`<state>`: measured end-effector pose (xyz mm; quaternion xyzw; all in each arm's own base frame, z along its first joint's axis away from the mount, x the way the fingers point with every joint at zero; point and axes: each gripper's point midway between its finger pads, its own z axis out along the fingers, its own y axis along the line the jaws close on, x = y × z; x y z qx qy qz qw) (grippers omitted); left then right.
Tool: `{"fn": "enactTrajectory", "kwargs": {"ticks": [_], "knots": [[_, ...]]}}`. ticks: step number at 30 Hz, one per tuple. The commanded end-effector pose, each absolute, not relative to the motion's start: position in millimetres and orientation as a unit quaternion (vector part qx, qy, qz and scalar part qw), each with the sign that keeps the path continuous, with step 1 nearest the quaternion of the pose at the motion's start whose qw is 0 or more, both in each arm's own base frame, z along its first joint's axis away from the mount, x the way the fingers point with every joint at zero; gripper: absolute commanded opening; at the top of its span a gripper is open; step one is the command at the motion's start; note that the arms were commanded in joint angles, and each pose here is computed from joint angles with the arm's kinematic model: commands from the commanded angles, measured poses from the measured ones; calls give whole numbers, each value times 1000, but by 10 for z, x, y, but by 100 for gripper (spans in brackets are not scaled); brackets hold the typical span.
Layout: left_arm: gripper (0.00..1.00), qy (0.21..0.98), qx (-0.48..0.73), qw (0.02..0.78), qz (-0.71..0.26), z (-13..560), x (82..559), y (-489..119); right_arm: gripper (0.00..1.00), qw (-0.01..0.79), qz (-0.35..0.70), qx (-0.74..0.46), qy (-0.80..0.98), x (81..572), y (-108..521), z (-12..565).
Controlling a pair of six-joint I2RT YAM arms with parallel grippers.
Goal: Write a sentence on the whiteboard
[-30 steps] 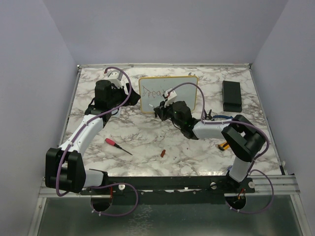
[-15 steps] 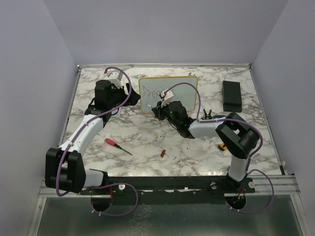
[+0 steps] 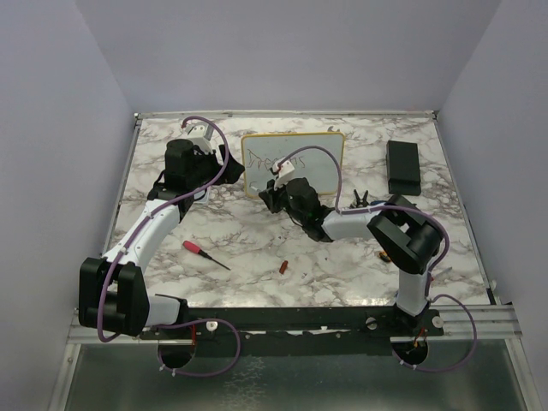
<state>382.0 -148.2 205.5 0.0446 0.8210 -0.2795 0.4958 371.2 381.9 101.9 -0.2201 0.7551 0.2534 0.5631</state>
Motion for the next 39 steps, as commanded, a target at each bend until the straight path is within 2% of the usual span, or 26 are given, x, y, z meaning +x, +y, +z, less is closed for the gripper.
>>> {"fn": "enactTrajectory", "kwargs": {"ticks": [1, 17, 29, 39], "knots": [[76, 817, 53, 497, -288, 2094, 3777, -1525, 1, 548, 236, -224, 771, 3689, 3826, 839], [76, 814, 54, 501, -288, 2133, 3766, -1524, 1, 547, 207, -198, 787, 3600, 3643, 821], [76, 814, 54, 501, -288, 2129, 3767, -1518, 1, 581, 222, -195, 758, 3569, 3599, 1303], [76, 814, 54, 502, -287, 2127, 3768, -1516, 1, 576, 205, -192, 767, 3648, 3613, 1215]]}}
